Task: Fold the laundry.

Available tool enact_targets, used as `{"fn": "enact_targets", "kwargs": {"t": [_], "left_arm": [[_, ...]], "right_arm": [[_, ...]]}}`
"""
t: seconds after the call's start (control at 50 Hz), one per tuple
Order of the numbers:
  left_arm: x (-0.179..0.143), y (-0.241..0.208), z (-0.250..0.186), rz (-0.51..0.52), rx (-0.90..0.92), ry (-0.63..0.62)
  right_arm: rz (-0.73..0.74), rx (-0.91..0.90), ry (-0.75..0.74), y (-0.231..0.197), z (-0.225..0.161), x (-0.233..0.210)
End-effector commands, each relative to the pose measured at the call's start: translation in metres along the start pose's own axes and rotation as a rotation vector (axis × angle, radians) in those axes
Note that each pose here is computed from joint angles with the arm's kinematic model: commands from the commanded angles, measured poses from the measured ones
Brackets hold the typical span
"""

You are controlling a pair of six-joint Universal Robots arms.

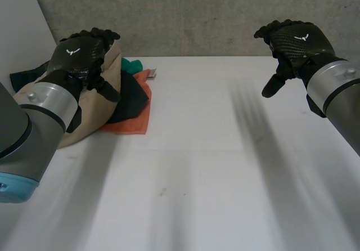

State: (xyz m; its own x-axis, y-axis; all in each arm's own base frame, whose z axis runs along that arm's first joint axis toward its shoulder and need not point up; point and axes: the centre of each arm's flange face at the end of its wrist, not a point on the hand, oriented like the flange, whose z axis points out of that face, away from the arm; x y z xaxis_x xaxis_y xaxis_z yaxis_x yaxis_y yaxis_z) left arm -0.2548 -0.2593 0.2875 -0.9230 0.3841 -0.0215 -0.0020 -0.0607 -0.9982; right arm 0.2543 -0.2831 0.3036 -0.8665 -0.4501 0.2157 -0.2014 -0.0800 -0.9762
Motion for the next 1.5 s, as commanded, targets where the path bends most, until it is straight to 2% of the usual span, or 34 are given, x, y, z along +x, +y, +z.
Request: {"fn": "enact_targets", "kwargs": {"t": [0.02, 0.16, 0.24, 0.32, 0.38, 0.4, 0.5, 0.58, 0.8, 0.98, 1.04, 1.16, 1.2, 1.28, 1.3, 1.38, 1.4, 1.42, 1.5], "left_arm": [[-0.001, 0.0, 0.0, 0.001, 0.0, -0.003], [-0.001, -0.003, 0.003, 0.016, 0.012, -0.003], [-0.007, 0.001, 0.016, 0.067, 0.02, -0.021], [-0.024, 0.042, 0.05, 0.231, -0.053, -0.059], [-0.033, 0.056, 0.065, 0.327, -0.066, -0.077], [-0.041, 0.062, 0.076, 0.389, -0.06, -0.095], [-0.079, 0.106, 0.112, 0.501, -0.08, -0.169], [-0.097, 0.129, 0.13, 0.536, -0.075, -0.199], [-0.113, 0.18, 0.156, 0.533, -0.087, -0.175], [-0.104, 0.164, 0.159, 0.537, -0.038, -0.152], [-0.099, 0.129, 0.156, 0.541, 0.025, -0.178], [-0.059, 0.055, 0.133, 0.474, 0.173, -0.138], [-0.033, 0.025, 0.116, 0.422, 0.239, -0.094], [0.015, -0.001, 0.081, 0.337, 0.289, 0.023], [0.039, 0.0, 0.064, 0.311, 0.284, 0.091], [0.089, 0.018, 0.029, 0.274, 0.238, 0.233], [0.123, 0.033, 0.006, 0.255, 0.209, 0.334], [0.125, 0.034, 0.005, 0.255, 0.208, 0.339], [0.168, 0.068, -0.019, 0.234, 0.141, 0.469]], "right_arm": [[-0.001, -0.001, 0.0, 0.001, 0.0, 0.0], [-0.002, -0.003, -0.002, 0.001, 0.0, 0.0], [-0.004, -0.007, -0.004, 0.002, 0.0, -0.001], [-0.004, -0.009, -0.006, 0.003, -0.001, -0.002], [-0.004, -0.011, -0.007, 0.003, -0.001, -0.002], [-0.004, -0.01, -0.005, 0.003, -0.001, -0.001], [-0.006, -0.01, -0.003, 0.003, 0.0, -0.001], [-0.005, -0.014, -0.001, 0.004, 0.0, -0.001], [-0.001, -0.03, 0.028, 0.01, 0.002, 0.012], [-0.003, -0.034, 0.035, 0.011, 0.003, 0.015], [-0.003, -0.034, 0.035, 0.011, 0.003, 0.015], [-0.002, -0.031, 0.036, 0.01, 0.003, 0.016], [-0.003, -0.029, 0.038, 0.009, 0.003, 0.016], [-0.004, -0.023, 0.047, 0.007, 0.003, 0.018], [-0.005, -0.017, 0.05, 0.005, 0.003, 0.019], [-0.01, 0.004, 0.056, -0.002, 0.0, 0.02], [-0.011, 0.01, 0.059, -0.004, -0.001, 0.021], [-0.01, 0.013, 0.06, -0.005, -0.001, 0.021], [-0.01, 0.016, 0.065, -0.006, -0.002, 0.023]]}}
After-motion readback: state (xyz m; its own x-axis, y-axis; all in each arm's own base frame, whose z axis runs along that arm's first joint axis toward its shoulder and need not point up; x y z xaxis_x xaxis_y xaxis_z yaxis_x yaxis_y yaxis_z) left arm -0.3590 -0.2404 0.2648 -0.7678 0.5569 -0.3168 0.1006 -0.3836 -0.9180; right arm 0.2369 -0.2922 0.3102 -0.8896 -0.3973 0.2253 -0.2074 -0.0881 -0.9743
